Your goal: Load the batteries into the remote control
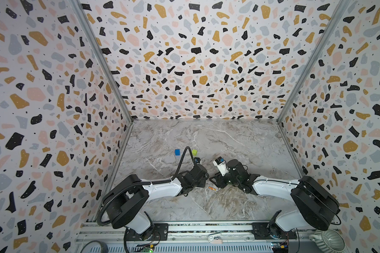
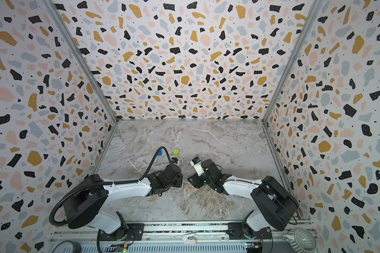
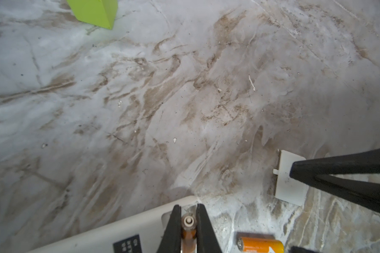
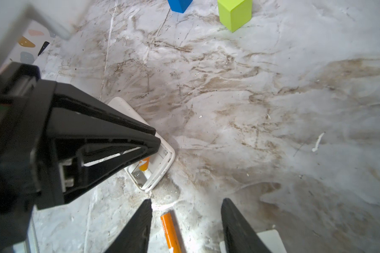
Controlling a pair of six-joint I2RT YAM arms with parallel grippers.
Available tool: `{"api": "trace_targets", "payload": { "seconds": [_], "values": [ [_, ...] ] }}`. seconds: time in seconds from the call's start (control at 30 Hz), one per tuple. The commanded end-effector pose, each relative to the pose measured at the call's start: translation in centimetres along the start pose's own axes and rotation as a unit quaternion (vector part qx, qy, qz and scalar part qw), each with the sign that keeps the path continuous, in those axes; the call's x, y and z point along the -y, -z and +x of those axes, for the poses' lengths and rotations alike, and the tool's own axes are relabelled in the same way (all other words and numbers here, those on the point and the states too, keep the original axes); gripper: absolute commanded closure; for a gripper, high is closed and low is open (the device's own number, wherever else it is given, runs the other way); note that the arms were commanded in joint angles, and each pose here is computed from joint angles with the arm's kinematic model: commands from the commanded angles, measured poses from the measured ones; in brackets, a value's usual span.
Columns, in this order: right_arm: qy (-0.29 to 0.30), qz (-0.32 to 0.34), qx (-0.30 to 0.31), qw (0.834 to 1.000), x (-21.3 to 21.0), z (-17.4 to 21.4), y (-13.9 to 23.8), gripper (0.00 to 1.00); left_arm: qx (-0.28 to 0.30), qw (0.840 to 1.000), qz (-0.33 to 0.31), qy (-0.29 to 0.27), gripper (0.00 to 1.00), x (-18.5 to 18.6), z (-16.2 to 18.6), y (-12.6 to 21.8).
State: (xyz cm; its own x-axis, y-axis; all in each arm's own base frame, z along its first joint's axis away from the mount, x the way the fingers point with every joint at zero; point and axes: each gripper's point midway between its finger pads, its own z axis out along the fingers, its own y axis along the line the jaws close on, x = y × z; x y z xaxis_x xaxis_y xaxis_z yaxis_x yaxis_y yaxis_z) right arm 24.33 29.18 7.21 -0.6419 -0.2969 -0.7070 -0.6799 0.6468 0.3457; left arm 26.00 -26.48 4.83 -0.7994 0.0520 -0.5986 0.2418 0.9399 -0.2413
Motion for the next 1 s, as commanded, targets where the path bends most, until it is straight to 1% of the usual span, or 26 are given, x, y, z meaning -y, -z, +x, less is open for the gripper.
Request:
{"api": "trace_targets", "payload": {
  "seconds": [0.0, 0.23, 0.53, 0.63, 0.7, 0.83, 0.97],
  "values": [
    [0.006, 0.002, 0.010, 1.000, -0.1, -0.8, 0.6, 0.46, 0.005, 1.000, -0.011, -0.004, 1.00, -0.2, -0.1, 0.2],
    [0.006, 0.004, 0.012, 1.000, 0.0, -0.7, 0.8, 0.46, 0.004, 1.000, -0.017, -0.002, 1.00, -0.5, 0.2, -0.1],
    [0.005, 0.008, 0.016, 1.000, 0.2, -0.7, 1.1, 0.47, 0.002, 1.000, -0.021, -0.003, 0.95, -0.6, 0.5, -0.2],
    [0.005, 0.010, 0.018, 1.000, 0.2, -0.8, 1.2, 0.47, 0.002, 1.000, -0.021, -0.005, 0.92, -0.5, 0.6, -0.3],
    [0.004, 0.010, 0.018, 1.000, 0.3, -0.7, 1.3, 0.47, 0.001, 1.000, -0.021, -0.007, 0.88, -0.5, 0.7, -0.3],
    [0.004, 0.011, 0.021, 1.000, 0.4, -0.9, 1.5, 0.46, -0.003, 1.000, -0.024, -0.010, 0.87, -0.5, 1.0, -0.5],
    [0.004, 0.014, 0.024, 1.000, 0.6, -0.9, 1.6, 0.46, -0.004, 1.000, -0.029, -0.012, 0.82, -0.6, 1.0, -0.6]
  ]
}}
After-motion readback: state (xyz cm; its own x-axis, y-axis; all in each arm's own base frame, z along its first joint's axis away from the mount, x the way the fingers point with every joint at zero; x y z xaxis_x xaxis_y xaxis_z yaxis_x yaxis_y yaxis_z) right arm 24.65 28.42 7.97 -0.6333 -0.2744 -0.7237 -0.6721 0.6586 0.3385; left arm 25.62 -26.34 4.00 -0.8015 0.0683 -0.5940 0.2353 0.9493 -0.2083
